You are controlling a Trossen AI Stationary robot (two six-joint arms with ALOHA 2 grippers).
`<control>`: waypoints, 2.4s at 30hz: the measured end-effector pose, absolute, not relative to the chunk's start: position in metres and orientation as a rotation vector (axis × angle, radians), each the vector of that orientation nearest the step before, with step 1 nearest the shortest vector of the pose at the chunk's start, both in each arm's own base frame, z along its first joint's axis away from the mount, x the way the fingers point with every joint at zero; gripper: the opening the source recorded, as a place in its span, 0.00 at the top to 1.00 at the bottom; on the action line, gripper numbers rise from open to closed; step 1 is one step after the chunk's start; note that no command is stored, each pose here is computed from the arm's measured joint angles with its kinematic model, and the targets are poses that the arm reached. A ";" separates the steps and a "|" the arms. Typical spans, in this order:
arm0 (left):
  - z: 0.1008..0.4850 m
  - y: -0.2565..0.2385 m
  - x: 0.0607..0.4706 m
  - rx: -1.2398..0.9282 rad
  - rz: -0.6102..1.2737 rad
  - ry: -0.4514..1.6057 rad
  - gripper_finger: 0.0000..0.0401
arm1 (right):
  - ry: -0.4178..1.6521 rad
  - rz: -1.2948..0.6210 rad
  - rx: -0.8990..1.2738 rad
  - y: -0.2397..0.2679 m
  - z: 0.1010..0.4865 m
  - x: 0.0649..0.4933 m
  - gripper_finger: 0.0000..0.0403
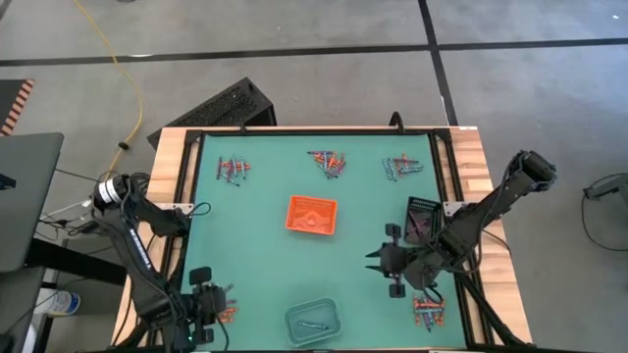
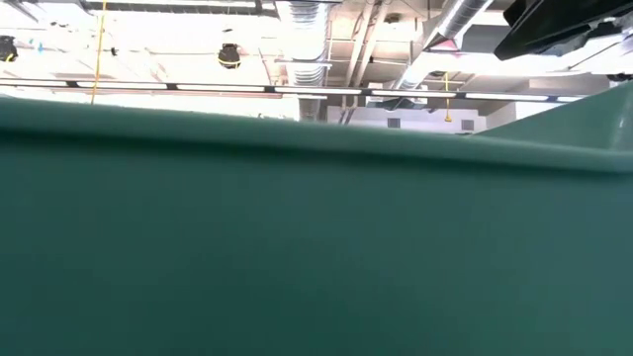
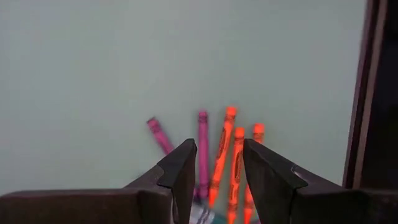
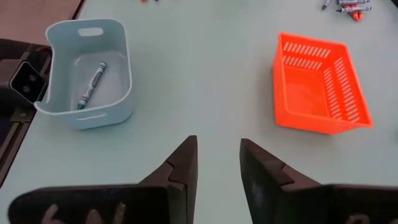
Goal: Sort crayons
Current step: Put the orange crayon into the orange bin
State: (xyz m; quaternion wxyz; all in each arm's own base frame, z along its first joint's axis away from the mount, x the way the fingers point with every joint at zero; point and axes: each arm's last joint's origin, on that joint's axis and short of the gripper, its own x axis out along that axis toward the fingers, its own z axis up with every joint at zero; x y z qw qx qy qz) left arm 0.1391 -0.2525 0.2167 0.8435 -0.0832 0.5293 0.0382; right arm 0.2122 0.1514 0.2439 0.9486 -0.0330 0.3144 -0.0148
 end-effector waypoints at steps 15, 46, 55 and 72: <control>0.194 -0.254 0.151 -0.227 -0.080 1.086 0.69 | 0.644 -0.036 -0.092 0.148 0.244 0.214 0.72; 0.167 -0.287 0.149 -0.077 -0.088 1.176 0.69 | 0.645 -0.037 -0.089 0.148 0.243 0.215 0.72; 0.156 -0.279 0.145 -0.094 -0.036 1.233 0.69 | 0.646 -0.038 -0.090 0.148 0.243 0.214 0.72; 0.156 -0.282 0.146 -0.113 -0.052 1.214 0.69 | 0.646 -0.038 -0.090 0.148 0.243 0.214 0.72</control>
